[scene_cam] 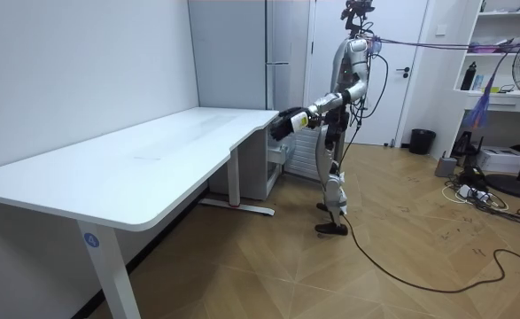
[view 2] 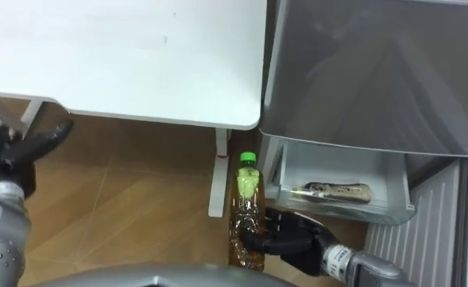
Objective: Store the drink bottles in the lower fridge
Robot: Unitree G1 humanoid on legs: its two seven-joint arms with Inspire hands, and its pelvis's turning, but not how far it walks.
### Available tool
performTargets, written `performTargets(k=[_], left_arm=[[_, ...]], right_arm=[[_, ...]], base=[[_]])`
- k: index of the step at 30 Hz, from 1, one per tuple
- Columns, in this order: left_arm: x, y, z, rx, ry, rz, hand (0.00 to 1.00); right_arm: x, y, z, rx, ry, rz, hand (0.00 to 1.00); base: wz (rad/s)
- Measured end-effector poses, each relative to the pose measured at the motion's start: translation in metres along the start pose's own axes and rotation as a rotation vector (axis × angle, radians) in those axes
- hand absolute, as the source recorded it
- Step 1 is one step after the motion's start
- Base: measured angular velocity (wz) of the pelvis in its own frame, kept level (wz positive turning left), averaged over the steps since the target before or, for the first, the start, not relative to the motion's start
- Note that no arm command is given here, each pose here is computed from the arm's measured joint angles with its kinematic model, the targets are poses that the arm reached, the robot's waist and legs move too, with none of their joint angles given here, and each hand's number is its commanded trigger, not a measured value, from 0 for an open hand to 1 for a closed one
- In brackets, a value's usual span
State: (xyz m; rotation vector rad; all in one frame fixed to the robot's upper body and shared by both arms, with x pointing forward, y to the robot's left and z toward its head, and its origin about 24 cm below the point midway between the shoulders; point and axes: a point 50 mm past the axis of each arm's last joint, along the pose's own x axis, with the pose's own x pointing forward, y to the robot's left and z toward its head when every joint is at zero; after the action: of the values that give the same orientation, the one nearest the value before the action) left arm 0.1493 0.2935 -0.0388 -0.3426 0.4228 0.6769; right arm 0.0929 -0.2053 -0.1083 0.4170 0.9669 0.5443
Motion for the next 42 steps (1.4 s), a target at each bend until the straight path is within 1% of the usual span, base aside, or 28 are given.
performTargets(k=[4,5,8,10,11,13,15,17,18,19,20,22,25,28,32,35,38,39,42], left_arm=[[-0.001,0.012,-0.030,0.024,0.122,0.075,0.00],[-0.002,0.013,-0.033,0.031,0.137,0.084,0.00],[-0.006,0.019,-0.052,0.070,0.215,0.101,0.00],[-0.011,0.027,-0.073,0.106,0.307,0.128,0.00],[-0.013,0.029,-0.078,0.114,0.330,0.135,0.00],[-0.023,0.037,-0.096,0.141,0.414,0.152,0.00],[-0.029,0.043,-0.105,0.145,0.464,0.164,0.00],[-0.036,0.056,-0.115,0.151,0.516,0.204,0.00],[-0.038,0.059,-0.117,0.154,0.528,0.215,0.00],[-0.042,0.067,-0.123,0.163,0.561,0.245,0.00],[-0.044,0.070,-0.126,0.167,0.575,0.256,0.00],[-0.055,0.084,-0.136,0.178,0.633,0.291,0.00],[-0.066,0.094,-0.145,0.173,0.693,0.309,0.00],[-0.073,0.099,-0.149,0.170,0.719,0.303,0.00],[-0.077,0.102,-0.151,0.164,0.734,0.289,0.00],[-0.083,0.109,-0.157,0.180,0.777,0.302,0.00],[-0.093,0.114,-0.164,0.231,0.846,0.308,0.00],[-0.096,0.114,-0.168,0.275,0.874,0.295,0.00],[-0.099,0.113,-0.171,0.364,0.907,0.246,0.00]], right_arm=[[0.002,-0.001,-0.003,0.016,0.018,-0.039,1.00],[0.002,-0.001,-0.004,0.016,0.020,-0.040,1.00],[0.003,0.000,-0.004,0.014,0.026,-0.036,1.00],[0.005,0.001,-0.007,0.020,0.036,-0.028,1.00],[0.005,0.002,-0.008,0.019,0.042,-0.026,1.00],[0.008,0.005,-0.012,0.019,0.063,-0.034,1.00],[0.009,0.006,-0.013,0.016,0.070,-0.041,1.00],[0.009,0.005,-0.015,0.022,0.072,-0.060,1.00],[0.009,0.004,-0.015,0.026,0.072,-0.065,1.00],[0.008,0.003,-0.017,0.044,0.071,-0.074,1.00],[0.008,0.002,-0.018,0.056,0.071,-0.079,1.00],[0.007,-0.001,-0.024,0.110,0.073,-0.093,1.00],[0.006,-0.004,-0.027,0.161,0.059,-0.119,1.00],[0.005,-0.006,-0.024,0.195,0.025,-0.141,1.00],[0.001,-0.012,-0.022,0.243,-0.017,-0.177,1.00],[0.000,-0.015,-0.024,0.286,-0.026,-0.223,1.00],[-0.001,-0.017,-0.027,0.312,-0.023,-0.270,1.00],[-0.001,-0.018,-0.028,0.317,-0.023,-0.285,1.00],[0.002,-0.017,-0.032,0.421,-0.057,-0.307,1.00]], base=[[0.00],[0.00],[0.00],[0.00],[0.00],[0.00],[0.00],[0.00],[0.00],[0.00],[0.00],[0.00],[0.07],[0.07],[0.00],[-0.05],[-0.02],[0.08],[0.04]])
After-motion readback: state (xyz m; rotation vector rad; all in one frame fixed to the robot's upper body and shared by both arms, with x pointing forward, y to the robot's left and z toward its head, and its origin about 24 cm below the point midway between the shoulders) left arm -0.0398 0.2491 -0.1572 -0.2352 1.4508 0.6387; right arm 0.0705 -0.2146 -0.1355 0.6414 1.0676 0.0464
